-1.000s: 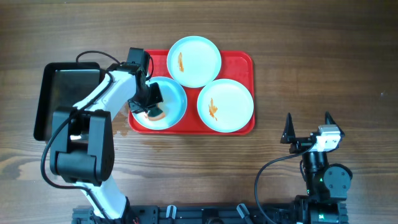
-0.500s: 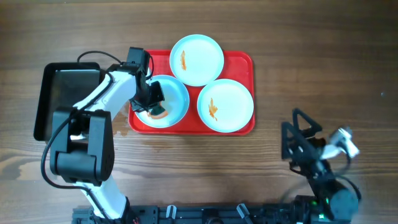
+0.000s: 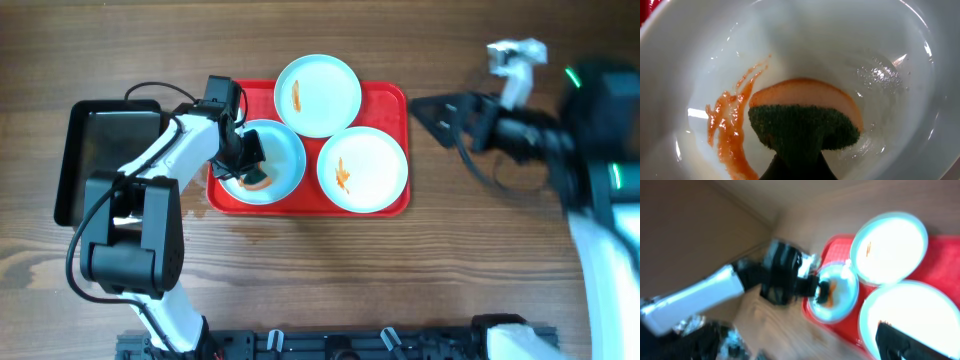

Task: Clean dirty plates on tray and stack at the side
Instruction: 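Reach the right gripper to the rim of the left plate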

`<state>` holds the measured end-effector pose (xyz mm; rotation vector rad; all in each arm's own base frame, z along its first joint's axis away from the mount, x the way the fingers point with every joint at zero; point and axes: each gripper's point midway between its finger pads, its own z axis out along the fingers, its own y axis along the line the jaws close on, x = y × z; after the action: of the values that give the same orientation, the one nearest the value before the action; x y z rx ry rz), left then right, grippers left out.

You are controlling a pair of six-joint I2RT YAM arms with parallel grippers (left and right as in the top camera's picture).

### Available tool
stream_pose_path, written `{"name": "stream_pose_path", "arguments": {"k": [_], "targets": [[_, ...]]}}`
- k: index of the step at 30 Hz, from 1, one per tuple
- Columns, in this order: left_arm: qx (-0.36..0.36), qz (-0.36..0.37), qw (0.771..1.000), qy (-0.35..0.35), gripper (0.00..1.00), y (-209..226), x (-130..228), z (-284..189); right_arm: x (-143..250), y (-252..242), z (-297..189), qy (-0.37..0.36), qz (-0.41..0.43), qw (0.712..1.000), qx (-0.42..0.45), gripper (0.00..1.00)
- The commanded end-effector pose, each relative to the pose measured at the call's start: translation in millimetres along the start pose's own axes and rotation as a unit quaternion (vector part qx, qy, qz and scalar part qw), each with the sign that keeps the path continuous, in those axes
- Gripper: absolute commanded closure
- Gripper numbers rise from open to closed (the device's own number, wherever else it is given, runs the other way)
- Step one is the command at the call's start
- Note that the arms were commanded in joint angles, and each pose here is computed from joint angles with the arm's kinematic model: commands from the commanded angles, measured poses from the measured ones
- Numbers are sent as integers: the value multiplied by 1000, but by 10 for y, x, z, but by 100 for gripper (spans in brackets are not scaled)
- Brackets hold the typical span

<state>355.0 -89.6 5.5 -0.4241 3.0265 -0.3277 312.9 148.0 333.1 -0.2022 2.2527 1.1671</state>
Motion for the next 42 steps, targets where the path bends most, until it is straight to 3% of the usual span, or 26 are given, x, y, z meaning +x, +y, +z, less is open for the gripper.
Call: {"name": "stream_pose_path", "arguments": {"k": [1, 5, 6, 8, 11, 15, 20, 25, 35, 39, 42], "targets": [[-3, -11, 1000, 8, 96, 37, 31, 49, -57, 35, 688, 95, -99, 990, -26, 0], [-5, -11, 1000, 12, 96, 47, 51, 48, 21, -296, 1379, 143, 47, 988, -20, 1], [-5, -11, 1000, 13, 96, 49, 56, 48, 35, -371, 1484, 148, 62, 987, -18, 12], [-6, -12, 1000, 16, 96, 55, 68, 49, 168, -577, 1856, 169, 37, 985, -15, 31], [-6, -12, 1000, 15, 96, 55, 67, 49, 554, -929, 2306, 211, 14, 975, 68, 41], [-6, -12, 1000, 15, 96, 55, 66, 49, 993, -1266, 2713, 241, -39, 952, 185, 40], [-7, -12, 1000, 16, 96, 55, 69, 49, 1097, -1440, 2846, 218, -47, 935, 275, 42], [-6, -12, 1000, 16, 96, 55, 68, 49, 1127, -1451, 2928, 212, -34, 938, 274, 56], [-8, -12, 1000, 15, 96, 61, 65, 49, 1383, -1540, 3060, 248, -15, 936, 250, 60], [-8, -12, 1000, 14, 96, 58, 62, 48, 1457, -1598, 3058, 251, -8, 934, 254, 77], [-5, -11, 1000, 12, 96, 47, 54, 36, 1543, -1667, 3060, 248, 13, 933, 261, 80]]}}
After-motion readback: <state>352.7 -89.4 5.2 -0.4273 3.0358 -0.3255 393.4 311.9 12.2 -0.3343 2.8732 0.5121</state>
